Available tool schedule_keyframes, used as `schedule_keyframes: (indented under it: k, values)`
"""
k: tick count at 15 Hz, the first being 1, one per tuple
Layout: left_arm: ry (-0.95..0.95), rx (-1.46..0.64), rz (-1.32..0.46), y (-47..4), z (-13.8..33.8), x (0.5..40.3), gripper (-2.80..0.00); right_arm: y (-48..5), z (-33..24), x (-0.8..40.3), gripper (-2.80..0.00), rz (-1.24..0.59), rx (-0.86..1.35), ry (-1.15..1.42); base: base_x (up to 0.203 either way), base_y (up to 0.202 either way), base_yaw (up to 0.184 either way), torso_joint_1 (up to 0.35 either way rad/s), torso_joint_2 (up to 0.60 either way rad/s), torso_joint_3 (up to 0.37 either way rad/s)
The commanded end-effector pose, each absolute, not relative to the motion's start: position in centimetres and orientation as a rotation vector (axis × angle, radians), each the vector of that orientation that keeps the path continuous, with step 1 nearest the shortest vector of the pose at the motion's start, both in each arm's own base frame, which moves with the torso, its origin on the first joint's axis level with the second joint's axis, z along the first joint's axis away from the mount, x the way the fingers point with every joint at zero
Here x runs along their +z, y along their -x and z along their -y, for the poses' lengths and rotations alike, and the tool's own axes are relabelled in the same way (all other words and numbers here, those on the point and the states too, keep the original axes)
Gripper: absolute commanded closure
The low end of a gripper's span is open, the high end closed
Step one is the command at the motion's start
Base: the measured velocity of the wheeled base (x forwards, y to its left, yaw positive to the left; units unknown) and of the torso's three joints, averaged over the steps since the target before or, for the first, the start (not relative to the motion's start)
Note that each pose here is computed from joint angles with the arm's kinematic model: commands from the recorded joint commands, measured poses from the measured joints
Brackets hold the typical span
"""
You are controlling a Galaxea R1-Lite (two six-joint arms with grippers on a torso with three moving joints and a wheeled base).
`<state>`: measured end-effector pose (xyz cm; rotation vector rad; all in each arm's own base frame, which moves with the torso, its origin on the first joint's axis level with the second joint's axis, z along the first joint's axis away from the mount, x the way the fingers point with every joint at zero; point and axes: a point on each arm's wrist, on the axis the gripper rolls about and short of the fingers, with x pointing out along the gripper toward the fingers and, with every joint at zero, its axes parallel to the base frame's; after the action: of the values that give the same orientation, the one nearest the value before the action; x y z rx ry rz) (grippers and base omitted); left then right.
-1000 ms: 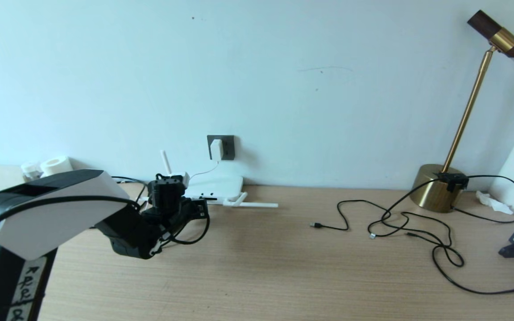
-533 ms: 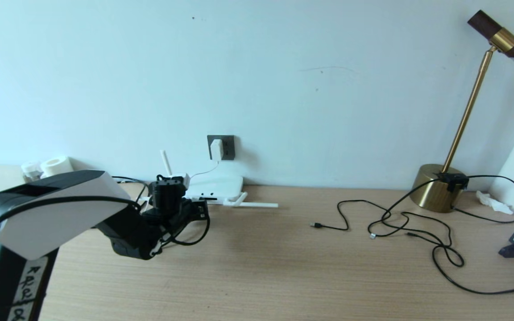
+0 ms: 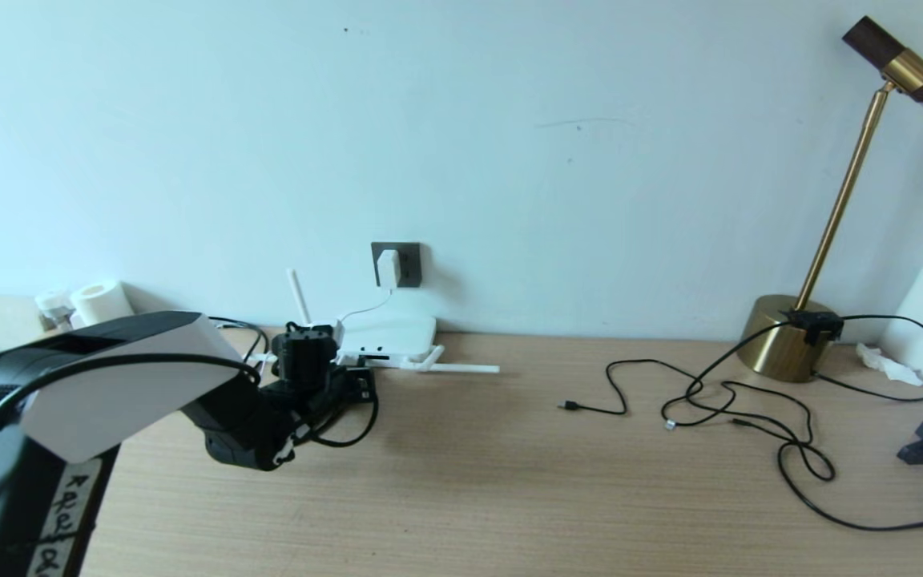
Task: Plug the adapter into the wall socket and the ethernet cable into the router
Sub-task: Plug cable into router interface
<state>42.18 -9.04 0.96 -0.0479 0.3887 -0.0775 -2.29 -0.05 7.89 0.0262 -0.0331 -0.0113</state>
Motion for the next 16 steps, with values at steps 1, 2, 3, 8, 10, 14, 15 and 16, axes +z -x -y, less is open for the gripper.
schedule_keyframes:
  k: [1,2,3,8,10,14,15,16]
  values:
    - [0.049,-0.076,-0.384,-42.2,9.1,1.0,0.0,2.2,0.1,7.6,-2.8,0.023,-0.01,-0.026,0.0,0.0,0.0,0.0,0.0,0.0]
    - [0.05,-0.077,-0.382,-42.2,9.1,1.1,0.0,2.2,0.1,7.6,-2.8,0.023,-0.01,-0.026,0.0,0.0,0.0,0.0,0.0,0.0]
    - [0.05,-0.075,-0.381,-42.1,9.0,1.2,0.0,2.2,0.1,7.6,-2.8,0.023,-0.01,-0.026,0.0,0.0,0.0,0.028,0.01,-0.002]
    - [0.052,-0.076,-0.37,-42.0,9.0,1.9,0.0,2.2,0.1,7.6,-2.8,0.023,-0.01,-0.026,0.0,0.0,0.0,0.0,0.0,0.0]
    - [0.052,-0.076,-0.368,-42.0,9.0,1.9,0.0,2.2,0.1,7.6,-2.8,0.023,-0.01,-0.026,0.0,0.0,0.0,0.0,0.0,0.0]
    - [0.051,-0.086,-0.362,-41.5,9.4,2.5,0.0,2.2,0.1,7.6,-2.8,0.023,-0.01,-0.026,0.0,0.0,0.0,0.0,0.0,0.0]
    - [0.05,-0.087,-0.362,-41.4,9.4,2.6,0.0,2.2,0.1,7.6,-2.8,0.023,-0.01,-0.026,0.0,0.0,0.0,0.0,0.0,0.0]
    - [0.049,-0.087,-0.362,-41.3,9.4,2.8,0.0,2.2,0.1,7.6,-2.8,0.023,-0.01,-0.026,0.0,0.0,0.0,0.0,0.0,0.0]
